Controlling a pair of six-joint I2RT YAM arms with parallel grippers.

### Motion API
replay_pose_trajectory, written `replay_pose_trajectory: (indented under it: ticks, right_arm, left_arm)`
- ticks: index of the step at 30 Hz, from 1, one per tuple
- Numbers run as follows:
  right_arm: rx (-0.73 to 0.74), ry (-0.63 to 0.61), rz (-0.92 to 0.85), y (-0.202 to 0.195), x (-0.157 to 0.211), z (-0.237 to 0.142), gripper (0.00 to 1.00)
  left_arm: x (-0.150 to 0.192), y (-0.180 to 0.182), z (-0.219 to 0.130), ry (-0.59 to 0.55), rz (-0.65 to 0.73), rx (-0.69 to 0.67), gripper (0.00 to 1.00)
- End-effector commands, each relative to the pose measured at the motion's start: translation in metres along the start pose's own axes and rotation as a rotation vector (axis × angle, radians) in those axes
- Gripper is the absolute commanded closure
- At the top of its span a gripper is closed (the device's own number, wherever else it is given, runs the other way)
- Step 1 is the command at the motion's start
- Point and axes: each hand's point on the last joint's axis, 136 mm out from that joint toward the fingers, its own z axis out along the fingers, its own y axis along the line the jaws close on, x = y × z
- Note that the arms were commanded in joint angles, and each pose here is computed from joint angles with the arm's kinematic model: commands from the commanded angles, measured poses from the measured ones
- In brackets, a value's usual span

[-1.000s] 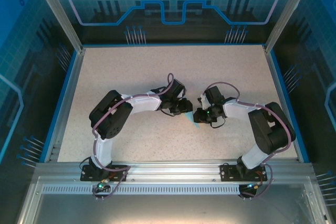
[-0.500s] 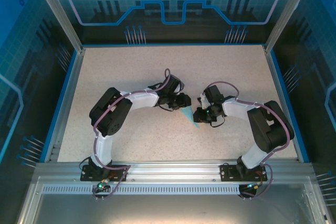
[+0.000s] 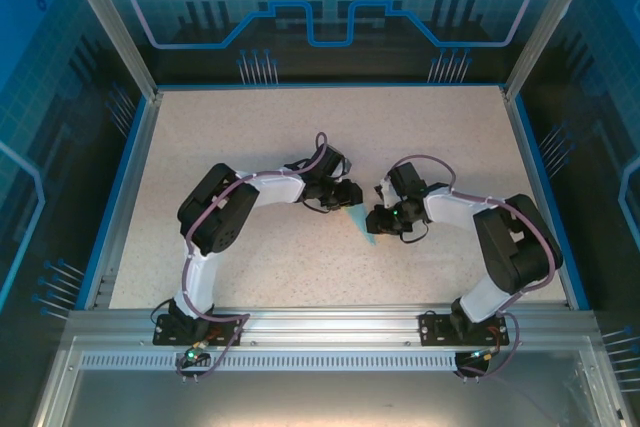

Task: Fold a paper plane with a square sheet of paper (pick it up from the middle)
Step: Fold the wing for the fifth time at the center of the table.

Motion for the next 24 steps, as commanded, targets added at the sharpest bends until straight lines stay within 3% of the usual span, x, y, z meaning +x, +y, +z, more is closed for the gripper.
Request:
replay_pose_trajectory:
  ticks: [1, 5, 9, 10, 12, 15, 18, 24]
  right_arm:
    - [-0.022, -0.021, -0.049, 0.012, 0.001, -0.016, 0.62]
    - [-0.084, -0.017, -0.075, 0.029, -0.006, -0.017, 0.57]
    - [-0.116, -0.006, -0.084, 0.037, -0.011, -0.015, 0.73]
    - [-0.091, -0.015, -0.072, 0.034, -0.012, -0.017, 0.73]
    - [-0.206, -0.068, -0.075, 0.053, -0.019, -0.019, 0.75]
    - [-0.226, -0.055, -0.07, 0.062, -0.027, -0.019, 0.84]
    - [-0.308, -0.026, -0.088, 0.079, -0.027, -0.013, 0.89]
    - [-0.253, 0.028, -0.034, 0.059, -0.022, 0.013, 0.92]
  left_arm:
    - [0.003, 0.01, 0.006, 0.038, 0.015, -0.025, 0.67]
    - [0.004, 0.012, 0.008, 0.046, 0.01, -0.026, 0.67]
    - [0.004, 0.01, 0.008, 0.05, 0.01, -0.024, 0.68]
    - [0.003, 0.01, 0.008, 0.049, 0.009, -0.026, 0.68]
    - [0.004, 0.01, 0.008, 0.051, 0.004, -0.024, 0.68]
    - [0.004, 0.011, 0.008, 0.055, 0.006, -0.03, 0.68]
    - [0.002, 0.008, 0.009, 0.054, 0.003, -0.024, 0.68]
    - [0.002, 0.009, 0.012, 0.061, 0.005, -0.028, 0.68]
